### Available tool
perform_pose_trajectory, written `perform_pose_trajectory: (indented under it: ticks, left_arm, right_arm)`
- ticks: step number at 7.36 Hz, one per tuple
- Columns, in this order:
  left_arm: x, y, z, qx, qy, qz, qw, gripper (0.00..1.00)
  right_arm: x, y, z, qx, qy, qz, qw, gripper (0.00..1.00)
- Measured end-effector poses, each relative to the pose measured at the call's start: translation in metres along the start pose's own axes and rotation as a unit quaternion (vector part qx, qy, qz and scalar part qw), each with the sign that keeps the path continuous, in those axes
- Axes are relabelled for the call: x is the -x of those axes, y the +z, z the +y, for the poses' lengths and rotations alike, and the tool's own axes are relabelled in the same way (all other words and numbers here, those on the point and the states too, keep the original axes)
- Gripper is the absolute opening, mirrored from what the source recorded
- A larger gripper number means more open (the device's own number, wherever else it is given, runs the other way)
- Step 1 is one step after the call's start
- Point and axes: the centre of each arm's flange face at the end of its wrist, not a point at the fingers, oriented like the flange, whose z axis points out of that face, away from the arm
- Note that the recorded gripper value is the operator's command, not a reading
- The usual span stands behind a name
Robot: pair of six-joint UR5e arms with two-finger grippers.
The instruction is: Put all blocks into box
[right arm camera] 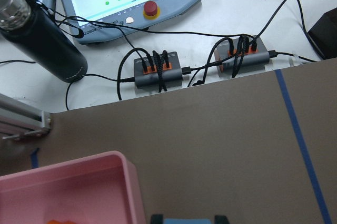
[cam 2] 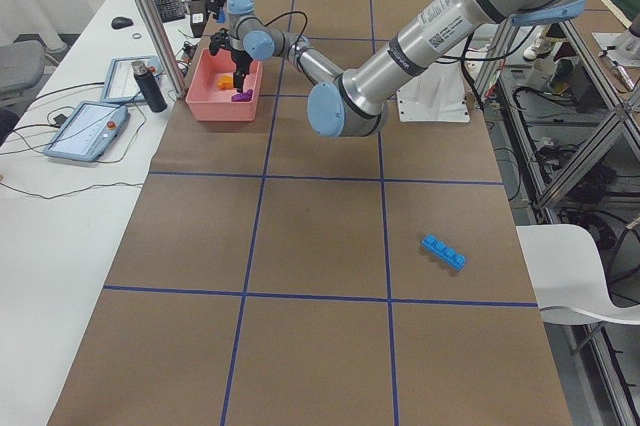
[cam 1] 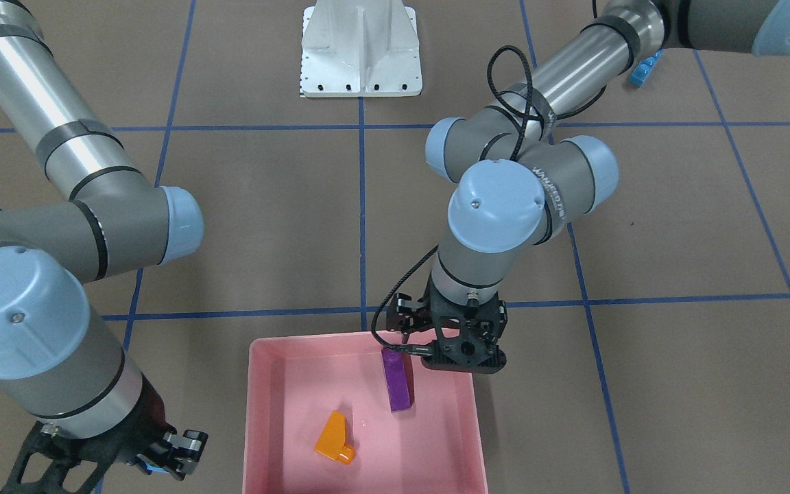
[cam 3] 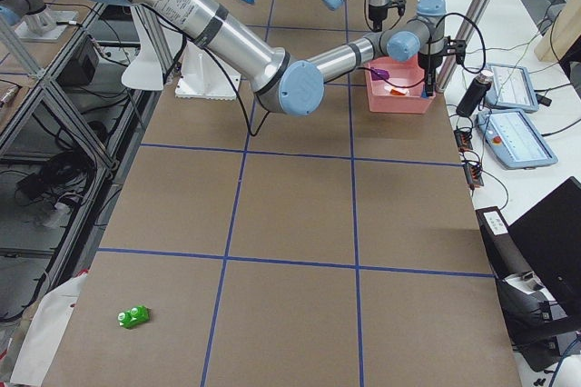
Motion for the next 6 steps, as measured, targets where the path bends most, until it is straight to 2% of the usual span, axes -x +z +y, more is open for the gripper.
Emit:
perform_pose_trajectory:
  ticks: [1, 3, 4, 6]
  left_arm:
    - [0.037, -0.001, 0.004, 0.006, 0.028, 0.001, 0.9996, 1.00]
    - [0.098, 0.000, 0.012, 0.022, 0.063, 0.007, 0.9977, 1.00]
    - [0.120, 0.001, 0.027, 0.023, 0.072, 0.008, 0.9971, 1.00]
    - [0.133, -0.007, 0.052, -0.002, 0.091, 0.001, 0.9958, 1.00]
  right_arm:
    - [0.034, 0.000, 0.019, -0.007, -0.004, 0.001, 1.0000, 0.99]
    - [0.074, 0.012, 0.053, -0.022, 0.000, 0.009, 0.9997, 1.00]
    - [0.079, 0.013, 0.059, -0.021, 0.001, 0.008, 0.9998, 1.00]
    - [0.069, -0.003, 0.052, 0.000, 0.004, -0.008, 1.0000, 1.00]
